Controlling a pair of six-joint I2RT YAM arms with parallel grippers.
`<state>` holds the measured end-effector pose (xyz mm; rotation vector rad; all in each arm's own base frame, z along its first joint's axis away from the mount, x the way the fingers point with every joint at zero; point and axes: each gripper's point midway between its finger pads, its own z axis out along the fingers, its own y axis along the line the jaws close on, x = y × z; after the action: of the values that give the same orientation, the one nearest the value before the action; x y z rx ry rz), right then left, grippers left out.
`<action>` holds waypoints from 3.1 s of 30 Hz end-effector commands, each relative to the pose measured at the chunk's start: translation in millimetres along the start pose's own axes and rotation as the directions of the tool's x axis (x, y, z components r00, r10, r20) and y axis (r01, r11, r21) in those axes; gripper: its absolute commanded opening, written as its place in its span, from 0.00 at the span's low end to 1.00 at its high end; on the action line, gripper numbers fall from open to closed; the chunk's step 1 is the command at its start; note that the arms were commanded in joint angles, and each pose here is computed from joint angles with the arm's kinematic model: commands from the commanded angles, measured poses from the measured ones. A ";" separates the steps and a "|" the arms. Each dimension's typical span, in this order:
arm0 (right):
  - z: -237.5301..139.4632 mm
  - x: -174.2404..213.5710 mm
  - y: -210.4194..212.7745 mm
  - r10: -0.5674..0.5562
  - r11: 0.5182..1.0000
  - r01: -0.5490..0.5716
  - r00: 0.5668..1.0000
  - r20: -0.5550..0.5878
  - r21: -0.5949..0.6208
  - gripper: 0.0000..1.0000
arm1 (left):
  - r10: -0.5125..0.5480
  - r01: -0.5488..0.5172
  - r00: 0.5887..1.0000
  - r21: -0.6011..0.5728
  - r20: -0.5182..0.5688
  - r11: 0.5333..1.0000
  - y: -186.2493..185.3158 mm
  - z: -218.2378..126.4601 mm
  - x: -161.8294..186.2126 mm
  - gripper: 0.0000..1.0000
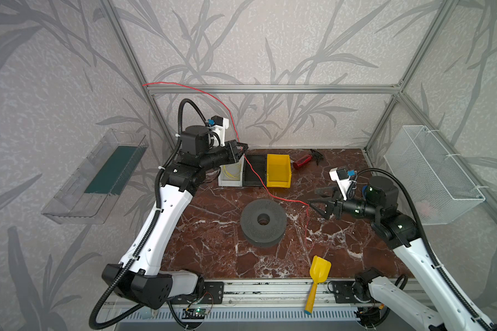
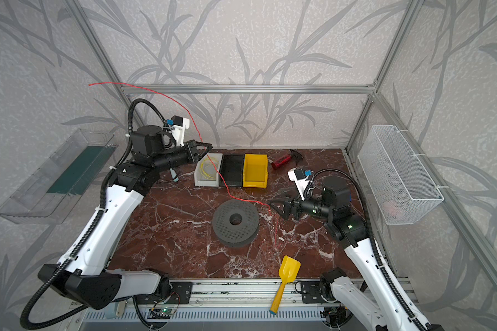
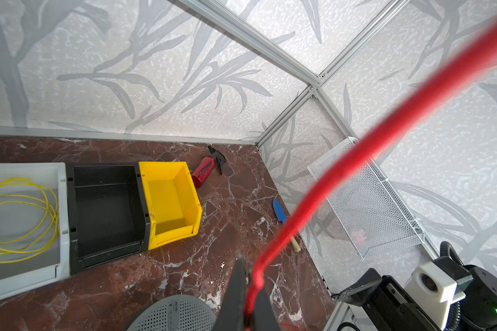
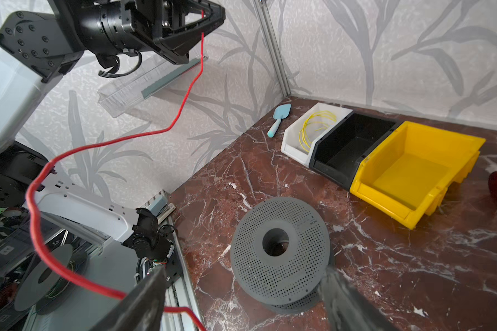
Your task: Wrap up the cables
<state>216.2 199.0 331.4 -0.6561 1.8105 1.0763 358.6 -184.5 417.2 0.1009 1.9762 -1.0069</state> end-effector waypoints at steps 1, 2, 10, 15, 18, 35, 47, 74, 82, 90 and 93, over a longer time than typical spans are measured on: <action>-4.9 -9.0 5.1 -0.082 0.997 0.082 0.994 0.066 -0.001 0.84 | -0.059 0.058 0.997 -0.037 -0.039 0.998 3.9 -3.4 5.8 0.00; -8.4 -10.6 8.4 -0.099 0.995 0.099 0.991 0.089 -0.001 0.84 | -0.064 0.063 0.997 -0.039 -0.039 0.997 3.3 -4.9 5.5 0.00; -29.9 -12.2 25.3 -0.169 0.986 0.168 0.973 0.158 0.020 0.83 | -0.081 0.078 0.995 -0.048 -0.053 0.996 -1.5 -8.8 2.2 0.00; -32.3 -4.3 30.7 -0.171 0.985 0.174 0.972 0.162 -0.006 0.84 | -0.095 0.093 0.994 -0.034 -0.057 0.995 -5.8 -8.2 -0.9 0.00; -28.1 2.0 28.1 -0.165 0.986 0.168 0.976 0.144 -0.014 0.84 | -0.100 0.098 0.993 -0.039 -0.057 0.994 -5.9 -8.4 -2.0 0.00; 20.5 18.2 -4.9 -0.244 0.968 0.234 0.963 0.117 0.090 0.79 | -0.134 0.138 0.987 0.036 -0.094 0.990 -25.5 -11.4 -4.0 0.00; 22.7 26.3 -29.9 -0.236 0.956 0.216 0.969 0.080 0.200 0.00 | -0.163 0.163 0.985 -0.015 -0.048 0.987 -15.6 -20.1 -15.3 0.00; 54.4 113.2 -50.9 0.284 0.948 -0.196 0.875 -0.391 0.251 0.00 | -0.318 0.400 0.895 -0.250 0.313 0.881 106.6 -56.4 -106.6 0.12; 73.3 65.4 -12.7 0.247 0.969 -0.227 0.877 -0.413 0.098 0.00 | -0.318 0.370 0.916 -0.210 0.243 0.905 93.5 -68.6 -55.0 0.62; 95.1 45.9 9.6 0.152 0.984 -0.176 0.882 -0.445 -0.015 0.00 | -0.221 0.231 0.953 -0.024 0.208 0.973 10.3 -101.9 -8.9 0.65; 109.2 41.8 13.5 0.126 0.987 -0.159 0.880 -0.458 -0.033 0.00 | -0.261 0.256 0.959 0.059 0.108 0.965 -12.3 -80.9 35.6 0.68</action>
<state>237.3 289.7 271.1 -0.8125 2.2786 1.1300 285.7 -119.2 440.6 -0.2361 1.8594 -1.0995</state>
